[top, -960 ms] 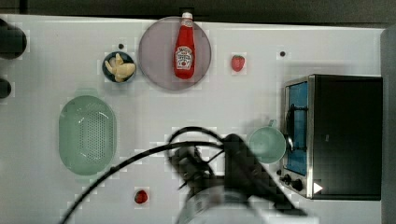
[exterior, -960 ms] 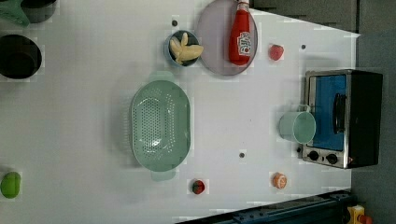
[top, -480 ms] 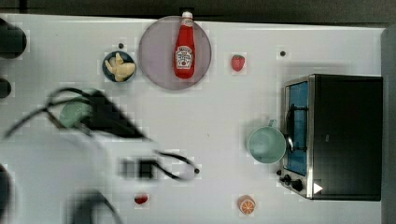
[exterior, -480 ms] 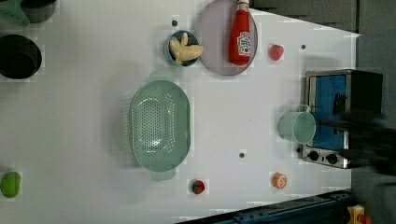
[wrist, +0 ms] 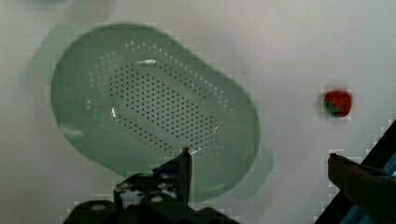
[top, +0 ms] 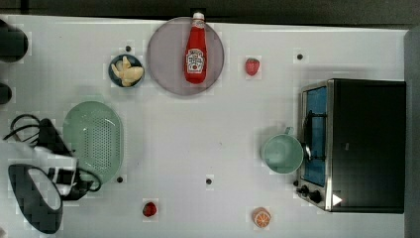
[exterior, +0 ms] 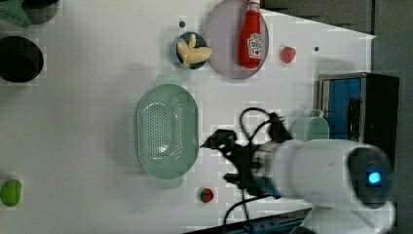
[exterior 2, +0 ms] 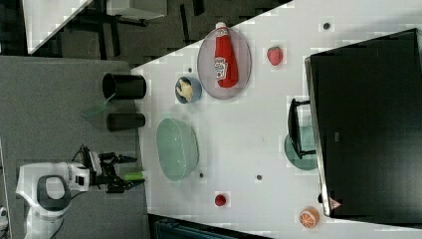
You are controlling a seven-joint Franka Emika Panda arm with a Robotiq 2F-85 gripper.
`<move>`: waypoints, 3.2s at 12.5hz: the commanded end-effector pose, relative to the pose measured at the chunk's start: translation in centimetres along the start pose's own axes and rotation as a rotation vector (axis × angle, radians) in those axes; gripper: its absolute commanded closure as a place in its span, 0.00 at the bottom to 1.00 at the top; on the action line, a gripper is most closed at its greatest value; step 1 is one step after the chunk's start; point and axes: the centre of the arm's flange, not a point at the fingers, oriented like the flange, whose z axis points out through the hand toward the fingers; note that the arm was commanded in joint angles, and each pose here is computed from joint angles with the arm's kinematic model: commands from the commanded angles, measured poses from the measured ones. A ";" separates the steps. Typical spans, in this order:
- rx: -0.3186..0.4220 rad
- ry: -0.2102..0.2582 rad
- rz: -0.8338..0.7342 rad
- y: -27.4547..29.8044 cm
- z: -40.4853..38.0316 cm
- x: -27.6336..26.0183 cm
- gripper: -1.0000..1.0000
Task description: Drag strainer left to right.
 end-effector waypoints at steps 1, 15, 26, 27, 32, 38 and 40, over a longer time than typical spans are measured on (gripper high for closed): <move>0.041 -0.038 0.347 -0.8 2.0 1.6 0.00; 0.083 -0.203 0.572 -2.7 22.3 5.5 0.00; 0.077 -0.116 0.665 0.6 23.0 13.2 0.00; 0.073 -0.110 0.681 1.2 23.1 14.2 0.00; 0.063 -0.089 0.658 4.0 23.6 19.4 0.00; 0.061 -0.052 0.636 7.9 23.7 26.6 0.00; 0.060 -0.040 0.622 9.1 23.7 28.7 0.00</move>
